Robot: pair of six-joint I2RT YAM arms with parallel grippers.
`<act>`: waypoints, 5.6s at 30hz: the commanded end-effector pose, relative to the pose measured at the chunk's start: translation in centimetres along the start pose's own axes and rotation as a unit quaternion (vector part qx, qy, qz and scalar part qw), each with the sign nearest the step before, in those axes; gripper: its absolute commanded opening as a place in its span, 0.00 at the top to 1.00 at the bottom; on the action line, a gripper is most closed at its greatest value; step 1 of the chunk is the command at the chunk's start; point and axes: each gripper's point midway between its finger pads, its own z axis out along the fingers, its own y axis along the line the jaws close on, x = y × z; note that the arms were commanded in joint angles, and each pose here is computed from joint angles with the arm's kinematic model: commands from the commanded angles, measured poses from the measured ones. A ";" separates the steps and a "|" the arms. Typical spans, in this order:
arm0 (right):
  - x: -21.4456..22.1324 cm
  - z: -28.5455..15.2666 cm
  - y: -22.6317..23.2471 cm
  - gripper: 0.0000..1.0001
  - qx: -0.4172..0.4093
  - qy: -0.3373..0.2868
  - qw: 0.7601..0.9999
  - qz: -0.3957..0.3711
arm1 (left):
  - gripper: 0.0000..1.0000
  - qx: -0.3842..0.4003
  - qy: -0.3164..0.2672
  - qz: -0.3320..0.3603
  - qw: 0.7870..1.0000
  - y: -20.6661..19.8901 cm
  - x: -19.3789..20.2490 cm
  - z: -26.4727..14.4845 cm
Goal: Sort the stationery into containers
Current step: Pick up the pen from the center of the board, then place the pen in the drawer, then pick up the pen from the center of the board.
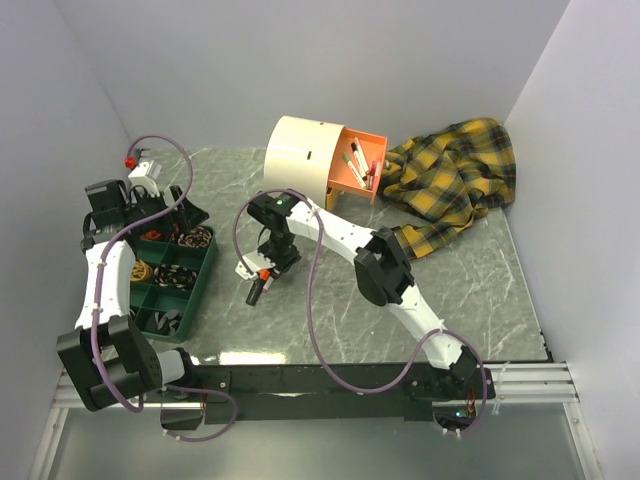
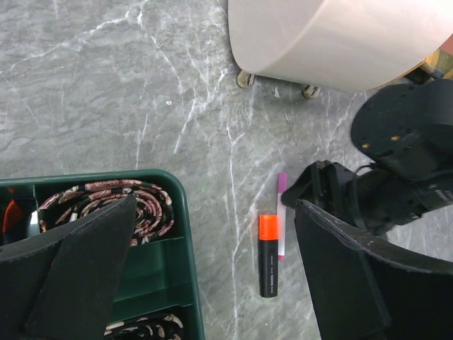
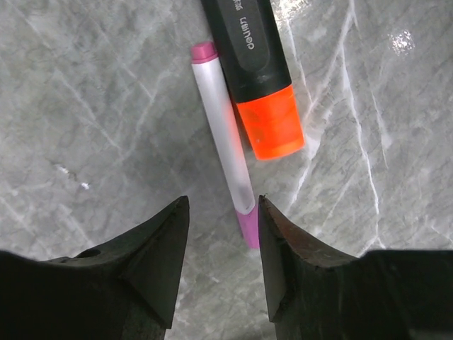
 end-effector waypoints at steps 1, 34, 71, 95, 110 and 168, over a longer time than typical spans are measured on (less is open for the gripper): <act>0.6 0.6 -0.9 0.49 0.006 0.004 1.000 -0.003 | 0.00 0.016 -0.014 0.021 1.000 -0.5 -0.9 -0.2; 1.9 4.9 5.7 0.77 -0.124 0.066 0.990 0.012 | 0.01 0.022 -0.002 0.024 0.999 -1.1 1.0 -0.1; 9.0 -37.0 -0.6 1.00 0.462 -0.340 0.593 0.565 | 0.01 0.057 -0.062 0.016 0.996 -2.5 -7.4 0.5; 8.6 -38.7 -0.4 0.54 0.463 -0.351 0.629 0.517 | 0.01 0.053 -0.059 0.009 0.997 -2.6 -6.4 0.2; -8.4 -16.9 3.8 0.54 0.230 -0.137 0.960 0.084 | 0.01 0.016 -0.057 0.038 0.998 -2.3 -5.6 -0.8; -5.8 5.6 2.3 0.98 -0.063 0.007 0.996 -0.056 | 0.01 0.005 -0.036 -0.007 0.999 0.0 -4.7 1.5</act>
